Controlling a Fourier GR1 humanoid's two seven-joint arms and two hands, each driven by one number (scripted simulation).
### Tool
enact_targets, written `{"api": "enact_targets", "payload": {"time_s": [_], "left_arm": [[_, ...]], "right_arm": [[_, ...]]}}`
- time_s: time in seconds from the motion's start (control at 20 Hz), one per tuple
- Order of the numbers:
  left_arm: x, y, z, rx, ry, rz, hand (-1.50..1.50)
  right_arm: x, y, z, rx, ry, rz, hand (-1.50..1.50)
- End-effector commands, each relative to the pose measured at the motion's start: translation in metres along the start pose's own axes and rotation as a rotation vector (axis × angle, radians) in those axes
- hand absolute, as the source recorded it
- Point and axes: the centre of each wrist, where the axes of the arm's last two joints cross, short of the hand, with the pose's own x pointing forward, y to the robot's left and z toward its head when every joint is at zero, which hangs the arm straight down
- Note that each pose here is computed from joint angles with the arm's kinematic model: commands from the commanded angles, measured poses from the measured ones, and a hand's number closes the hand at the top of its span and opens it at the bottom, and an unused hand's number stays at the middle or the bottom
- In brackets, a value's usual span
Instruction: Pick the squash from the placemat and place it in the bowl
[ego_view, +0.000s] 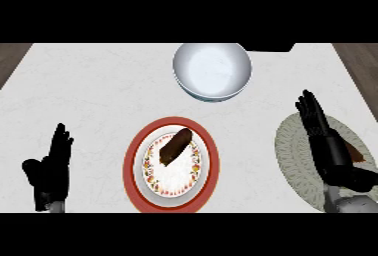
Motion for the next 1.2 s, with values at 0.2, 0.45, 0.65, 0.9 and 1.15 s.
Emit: {"api": "enact_targets", "payload": {"time_s": [0.2, 0.45, 0.65, 0.9, 1.15], "left_arm": [[0.078, -0.01, -0.029, -0.123, -0.331, 0.044, 0.0], [0.089, 0.016, -0.042, -0.116, -0.354, 0.06, 0.0], [0.103, 0.037, -0.048, -0.114, -0.369, 0.081, 0.0], [0.116, 0.041, -0.055, -0.128, -0.364, 0.072, 0.0], [0.113, 0.055, -0.056, -0.103, -0.364, 0.087, 0.0]], "right_arm": [[0.01, 0.057, 0.041, 0.962, -0.024, 0.038, -1.5], [0.036, 0.018, 0.046, 0.996, -0.492, 0.346, -1.5], [0.041, -0.026, 0.067, 1.13, -0.635, 0.457, -1.5], [0.063, -0.072, 0.08, 1.122, -0.783, 0.72, -1.5], [0.105, -0.094, 0.075, 0.994, -0.755, 0.981, -1.5]]}}
